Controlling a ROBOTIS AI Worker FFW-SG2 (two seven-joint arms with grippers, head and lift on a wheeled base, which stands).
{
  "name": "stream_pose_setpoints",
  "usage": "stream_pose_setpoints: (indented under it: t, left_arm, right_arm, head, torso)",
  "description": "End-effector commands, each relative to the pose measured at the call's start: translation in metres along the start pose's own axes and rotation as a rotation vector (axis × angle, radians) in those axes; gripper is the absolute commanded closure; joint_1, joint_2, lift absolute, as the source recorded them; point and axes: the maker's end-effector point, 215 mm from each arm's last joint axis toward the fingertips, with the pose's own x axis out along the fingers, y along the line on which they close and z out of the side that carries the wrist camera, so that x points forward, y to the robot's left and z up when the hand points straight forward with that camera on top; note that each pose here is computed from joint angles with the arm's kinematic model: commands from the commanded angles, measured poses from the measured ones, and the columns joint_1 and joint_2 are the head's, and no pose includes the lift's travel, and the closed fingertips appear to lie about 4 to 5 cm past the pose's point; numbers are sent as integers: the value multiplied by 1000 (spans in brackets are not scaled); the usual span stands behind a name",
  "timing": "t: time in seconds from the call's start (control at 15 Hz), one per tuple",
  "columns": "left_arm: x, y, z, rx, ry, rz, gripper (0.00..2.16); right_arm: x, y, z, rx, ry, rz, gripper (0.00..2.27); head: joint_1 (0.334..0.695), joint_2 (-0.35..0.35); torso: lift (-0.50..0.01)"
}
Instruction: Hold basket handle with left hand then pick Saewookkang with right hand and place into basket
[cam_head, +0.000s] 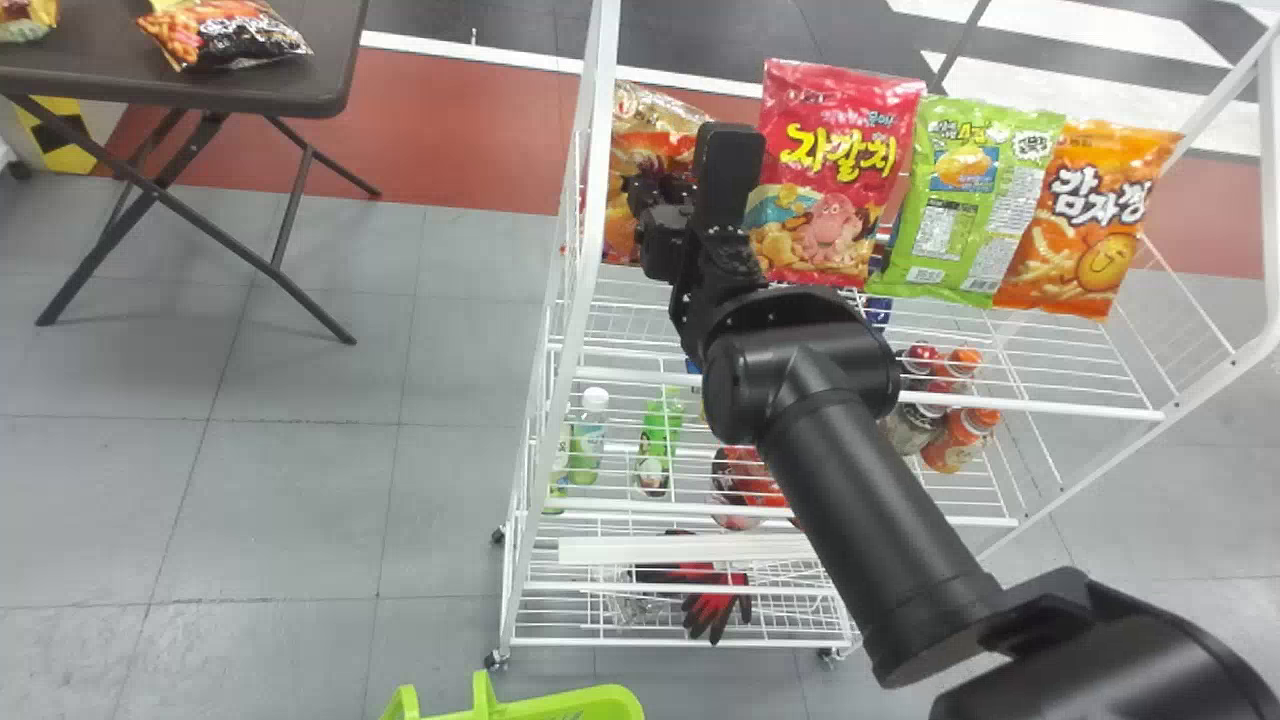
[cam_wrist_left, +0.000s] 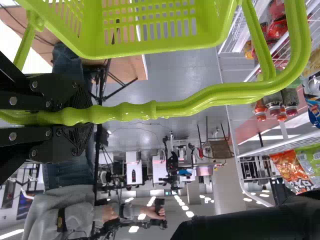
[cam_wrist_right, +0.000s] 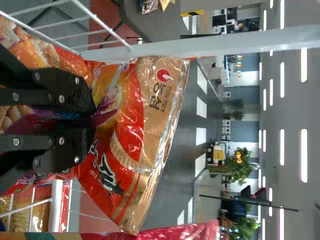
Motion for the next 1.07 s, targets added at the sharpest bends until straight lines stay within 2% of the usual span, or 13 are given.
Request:
stream_pose_setpoints:
  t: [0.0, 0.33, 0.6, 0.8, 1.0]
  left_arm:
    - [1, -2, 2, 5, -4, -1, 1818]
    - [1, -11, 3, 30, -8, 11, 1818]
    - [0, -17, 3, 49, -10, 23, 1818]
    - [-2, -24, 5, 65, -10, 21, 1821]
    - [-2, -29, 14, 86, -12, 18, 1818]
  right_arm:
    - [-11, 1, 9, 4, -32, 6, 2246]
    - [-59, -11, 25, 8, -73, 18, 2243]
    - [-121, -25, 41, 3, -43, 42, 2243]
    - [-177, -31, 31, -41, 58, 72, 2246]
    - [-239, -35, -5, -71, 214, 100, 2246]
  head:
    - [695, -237]
    - [695, -255]
    - [695, -289]
    - [695, -333]
    - [695, -350]
  torso:
    - [-19]
    - [-19]
    - [-19]
    - [-19]
    - [-19]
